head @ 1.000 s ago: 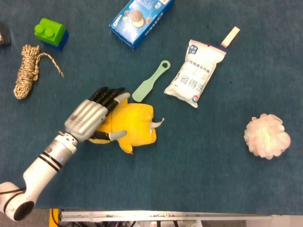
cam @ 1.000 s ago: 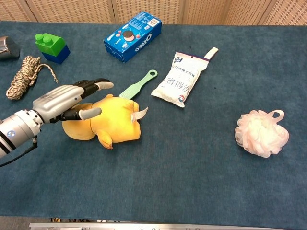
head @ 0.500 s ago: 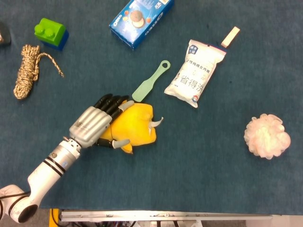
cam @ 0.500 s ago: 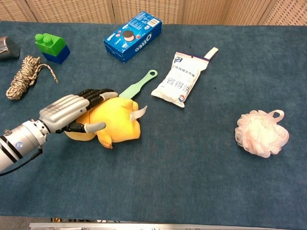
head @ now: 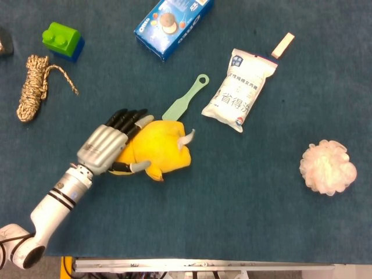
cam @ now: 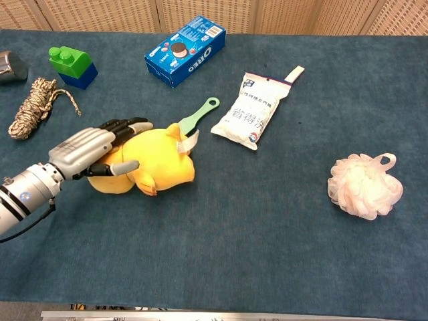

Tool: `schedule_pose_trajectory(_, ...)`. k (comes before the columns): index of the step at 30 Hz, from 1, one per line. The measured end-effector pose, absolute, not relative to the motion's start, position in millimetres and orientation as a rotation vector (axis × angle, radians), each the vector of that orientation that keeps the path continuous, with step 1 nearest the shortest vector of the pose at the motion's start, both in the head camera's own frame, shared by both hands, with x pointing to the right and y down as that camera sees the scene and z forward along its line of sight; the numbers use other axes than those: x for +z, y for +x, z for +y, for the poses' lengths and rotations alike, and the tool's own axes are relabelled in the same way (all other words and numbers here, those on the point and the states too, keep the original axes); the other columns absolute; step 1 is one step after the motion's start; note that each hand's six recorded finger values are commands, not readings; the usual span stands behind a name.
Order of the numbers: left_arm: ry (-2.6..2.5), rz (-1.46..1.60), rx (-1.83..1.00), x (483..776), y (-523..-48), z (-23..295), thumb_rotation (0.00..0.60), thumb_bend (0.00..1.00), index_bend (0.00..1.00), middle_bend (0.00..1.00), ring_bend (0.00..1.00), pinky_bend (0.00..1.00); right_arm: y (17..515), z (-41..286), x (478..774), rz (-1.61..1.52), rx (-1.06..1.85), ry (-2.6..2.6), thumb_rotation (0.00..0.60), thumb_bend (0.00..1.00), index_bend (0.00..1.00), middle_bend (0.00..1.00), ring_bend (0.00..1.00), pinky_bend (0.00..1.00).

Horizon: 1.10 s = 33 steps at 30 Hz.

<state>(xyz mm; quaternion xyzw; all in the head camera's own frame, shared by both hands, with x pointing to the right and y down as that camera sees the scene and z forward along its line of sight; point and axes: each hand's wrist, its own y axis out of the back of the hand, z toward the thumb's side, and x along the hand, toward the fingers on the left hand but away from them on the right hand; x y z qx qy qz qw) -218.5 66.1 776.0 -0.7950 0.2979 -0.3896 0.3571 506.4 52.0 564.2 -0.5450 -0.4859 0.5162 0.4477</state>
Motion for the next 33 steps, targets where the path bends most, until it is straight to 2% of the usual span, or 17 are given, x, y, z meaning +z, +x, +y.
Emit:
schedule_pose_trajectory(12, -1.962, 0.899, -1.008, 739, -250, 44, 0.002, 0.05, 0.00, 0.01, 0.03, 0.02, 508, 50, 568, -1.189, 1.295, -1.359, 0.600, 0.00, 0.19, 0.20, 0.10, 0.12)
schedule_pose_trajectory(14, -1.946, 0.928, -1.029, 733, -259, 42, 0.083, 0.05, 0.00, 0.01, 0.03, 0.02, 508, 49, 569, -1.183, 1.302, -1.362, 0.600, 0.00, 0.19, 0.20, 0.10, 0.12)
schedule_pose_trajectory(16, -1.914, 0.965, -1.063, 725, -272, 39, 0.218, 0.05, 0.00, 0.01, 0.03, 0.02, 509, 48, 571, -1.177, 1.311, -1.366, 0.600, 0.00, 0.19, 0.20, 0.10, 0.12)
schedule_pose_trajectory(18, -1.862, 1.003, -1.100, 717, -289, 36, 0.305, 0.05, 0.00, 0.01, 0.03, 0.02, 509, 48, 574, -1.171, 1.321, -1.371, 0.600, 0.00, 0.19, 0.20, 0.10, 0.12)
schedule_pose_trajectory(21, -1.790, 1.074, -1.138, 704, -312, 34, 0.526, 0.05, 0.00, 0.01, 0.03, 0.02, 509, 47, 579, -1.160, 1.331, -1.381, 0.600, 0.00, 0.19, 0.20, 0.10, 0.12)
schedule_pose_trajectory(22, -1.768, 1.098, -1.151, 700, -319, 35, 0.572, 0.05, 0.00, 0.01, 0.03, 0.02, 510, 47, 580, -1.157, 1.335, -1.384, 0.600, 0.00, 0.19, 0.20, 0.10, 0.12)
schedule_pose_trajectory(24, -1.715, 1.150, -1.183, 692, -337, 36, 0.600, 0.05, 0.00, 0.01, 0.03, 0.02, 510, 48, 584, -1.151, 1.342, -1.394, 0.600, 0.00, 0.19, 0.20, 0.10, 0.12)
schedule_pose_trajectory(33, -1.550, 1.324, -1.309, 666, -397, 55, 0.600, 0.05, 0.00, 0.01, 0.03, 0.02, 509, 52, 601, -1.123, 1.374, -1.453, 0.600, 0.00, 0.19, 0.20, 0.10, 0.12)
